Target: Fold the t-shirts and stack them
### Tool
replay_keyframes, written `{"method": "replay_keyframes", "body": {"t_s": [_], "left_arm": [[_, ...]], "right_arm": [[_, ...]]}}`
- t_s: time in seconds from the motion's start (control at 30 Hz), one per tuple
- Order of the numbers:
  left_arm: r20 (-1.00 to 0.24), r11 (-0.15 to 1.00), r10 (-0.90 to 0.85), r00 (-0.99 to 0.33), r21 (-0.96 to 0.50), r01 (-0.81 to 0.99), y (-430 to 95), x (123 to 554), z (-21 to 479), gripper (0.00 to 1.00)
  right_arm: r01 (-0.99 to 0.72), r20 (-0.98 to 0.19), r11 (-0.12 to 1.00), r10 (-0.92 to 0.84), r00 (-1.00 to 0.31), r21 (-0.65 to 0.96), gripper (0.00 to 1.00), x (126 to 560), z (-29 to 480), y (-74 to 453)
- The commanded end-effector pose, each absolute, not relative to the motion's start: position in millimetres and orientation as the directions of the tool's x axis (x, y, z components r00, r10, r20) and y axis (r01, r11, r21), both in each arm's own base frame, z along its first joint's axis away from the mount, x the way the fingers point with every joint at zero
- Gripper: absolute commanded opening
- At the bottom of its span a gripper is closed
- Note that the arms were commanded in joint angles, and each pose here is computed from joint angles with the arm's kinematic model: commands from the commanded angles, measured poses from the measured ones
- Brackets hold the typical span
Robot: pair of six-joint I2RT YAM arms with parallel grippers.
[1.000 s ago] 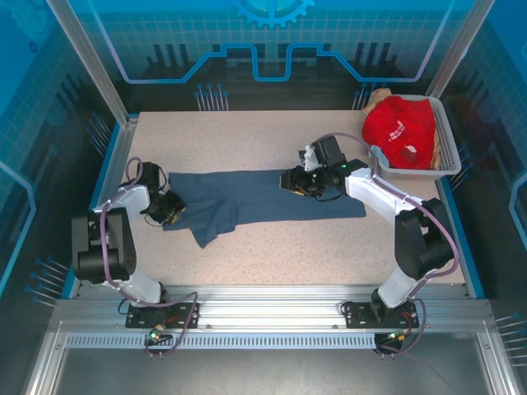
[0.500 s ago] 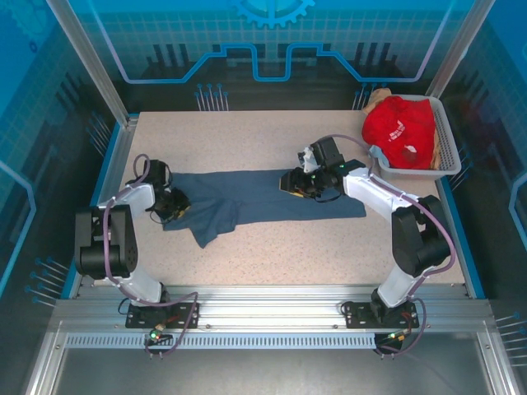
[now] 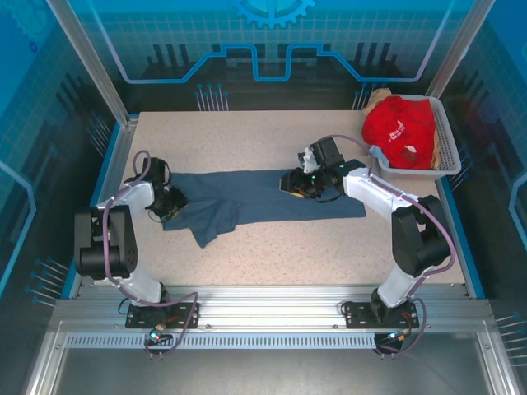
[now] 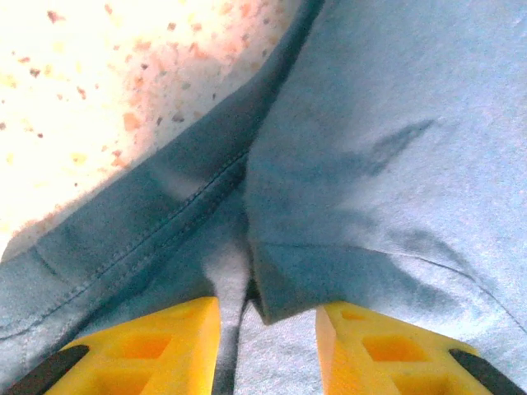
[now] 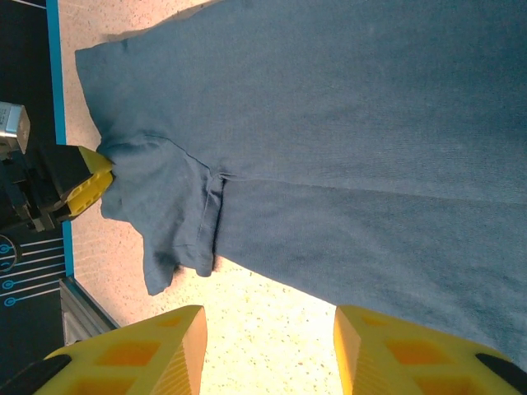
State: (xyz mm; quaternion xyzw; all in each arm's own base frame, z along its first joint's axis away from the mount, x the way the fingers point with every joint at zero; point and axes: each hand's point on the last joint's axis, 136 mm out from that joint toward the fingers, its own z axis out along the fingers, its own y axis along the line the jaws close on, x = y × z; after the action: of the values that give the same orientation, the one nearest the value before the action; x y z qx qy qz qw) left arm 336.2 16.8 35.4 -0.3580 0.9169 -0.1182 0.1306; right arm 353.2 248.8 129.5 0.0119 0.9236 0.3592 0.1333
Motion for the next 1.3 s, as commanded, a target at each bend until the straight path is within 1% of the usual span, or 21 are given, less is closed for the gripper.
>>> {"method": "replay_keyframes", "body": {"t_s": [0.0, 0.13, 0.3, 0.5, 0.6, 0.67, 0.73, 0.87, 0.97, 1.1, 1.27], "left_arm": [[-0.206, 0.758, -0.641, -0.739, -0.32, -0.568, 20, 354, 42, 0.34], [-0.206, 0.765, -0.632, -0.747, -0.32, -0.559, 21, 360, 37, 0.28], [-0.229, 0.765, -0.629, -0.743, -0.351, -0.54, 18, 369, 43, 0.22], [-0.237, 0.77, -0.621, -0.747, -0.364, -0.524, 16, 367, 51, 0.14], [-0.235, 0.773, -0.614, -0.754, -0.371, -0.515, 13, 362, 55, 0.16], [-0.228, 0.779, -0.605, -0.763, -0.368, -0.508, 12, 357, 55, 0.26], [-0.218, 0.783, -0.596, -0.773, -0.369, -0.501, 9, 352, 53, 0.29], [-0.203, 0.777, -0.592, -0.78, -0.401, -0.485, 2, 347, 47, 0.32], [-0.191, 0.771, -0.592, -0.783, -0.418, -0.481, -3, 345, 43, 0.31], [-0.186, 0.773, -0.583, -0.791, -0.427, -0.47, -6, 342, 41, 0.25], [-0.186, 0.782, -0.578, -0.795, -0.405, -0.474, -3, 339, 38, 0.14]], "right_arm": [[-0.066, -0.214, 0.742, 0.106, -0.971, 0.667, 0.46, 346, 127, 248], [-0.066, -0.216, 0.743, 0.107, -0.97, 0.666, 0.46, 346, 128, 246], [-0.058, -0.21, 0.746, 0.111, -0.971, 0.664, 0.46, 344, 125, 243], [-0.053, -0.208, 0.746, 0.116, -0.971, 0.663, 0.46, 345, 124, 243], [-0.05, -0.205, 0.746, 0.117, -0.972, 0.664, 0.46, 346, 123, 244], [-0.049, -0.204, 0.746, 0.117, -0.972, 0.664, 0.46, 347, 122, 244], [-0.047, -0.202, 0.746, 0.118, -0.972, 0.665, 0.46, 348, 121, 244], [-0.05, -0.2, 0.745, 0.114, -0.973, 0.666, 0.46, 348, 121, 246], [-0.051, -0.2, 0.745, 0.112, -0.973, 0.666, 0.46, 348, 121, 246], [-0.051, -0.198, 0.746, 0.11, -0.974, 0.664, 0.46, 347, 120, 245], [-0.048, -0.195, 0.747, 0.112, -0.974, 0.664, 0.46, 346, 120, 244]]}}
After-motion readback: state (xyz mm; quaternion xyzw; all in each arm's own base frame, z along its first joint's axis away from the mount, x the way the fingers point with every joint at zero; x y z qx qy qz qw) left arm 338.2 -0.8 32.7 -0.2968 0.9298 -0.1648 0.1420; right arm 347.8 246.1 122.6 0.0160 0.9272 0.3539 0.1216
